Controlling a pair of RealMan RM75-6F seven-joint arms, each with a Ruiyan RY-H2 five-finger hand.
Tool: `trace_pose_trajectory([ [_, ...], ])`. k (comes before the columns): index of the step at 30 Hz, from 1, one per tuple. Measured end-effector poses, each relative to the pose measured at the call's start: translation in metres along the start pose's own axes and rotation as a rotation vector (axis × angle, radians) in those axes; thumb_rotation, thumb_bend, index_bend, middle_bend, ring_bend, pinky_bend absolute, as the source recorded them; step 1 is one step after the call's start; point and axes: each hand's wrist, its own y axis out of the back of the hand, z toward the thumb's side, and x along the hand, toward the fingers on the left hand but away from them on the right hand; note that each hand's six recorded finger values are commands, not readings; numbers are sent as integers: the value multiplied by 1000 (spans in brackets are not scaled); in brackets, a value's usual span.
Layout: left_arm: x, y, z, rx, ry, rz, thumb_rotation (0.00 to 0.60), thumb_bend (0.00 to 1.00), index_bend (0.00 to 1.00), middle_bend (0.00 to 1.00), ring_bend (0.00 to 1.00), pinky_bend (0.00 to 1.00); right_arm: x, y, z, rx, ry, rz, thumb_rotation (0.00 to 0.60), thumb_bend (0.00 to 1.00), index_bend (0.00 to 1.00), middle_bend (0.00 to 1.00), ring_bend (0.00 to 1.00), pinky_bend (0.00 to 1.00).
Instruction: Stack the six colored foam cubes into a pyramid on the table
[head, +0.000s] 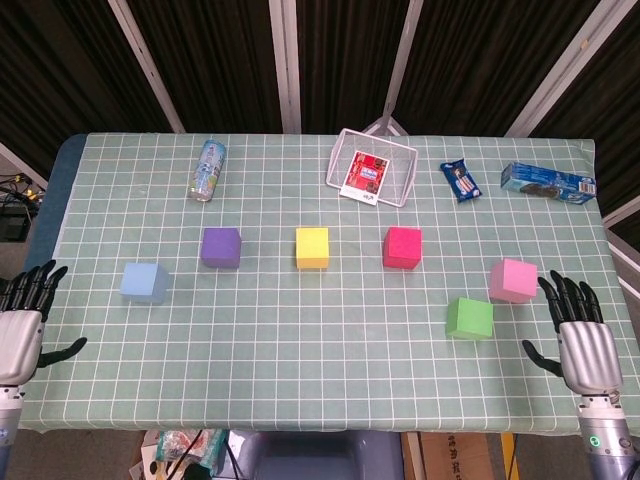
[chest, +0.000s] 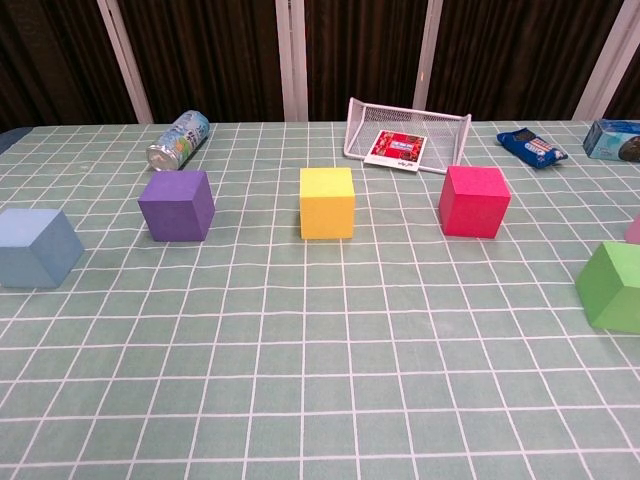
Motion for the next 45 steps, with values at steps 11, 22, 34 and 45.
trace_pose_trajectory([
  [11,67,12,29,17,5,-57,600,0,0,88,0,93,-1,-2,-3,-34,-21,18,600,244,0,0,0,0],
  [22,144,12,78,65,-27,-168,600,12,0,91,0,93,0,2,-6,-68,-30,15,600,244,0,0,0,0],
  [34,192,-26,132,150,-56,-310,600,31,0,103,0,93,2,8,-15,-115,-54,8,600,244,0,0,0,0],
  [45,207,-62,160,221,-76,-385,600,38,0,147,0,93,1,7,-19,-145,-70,22,600,244,0,0,0,0],
])
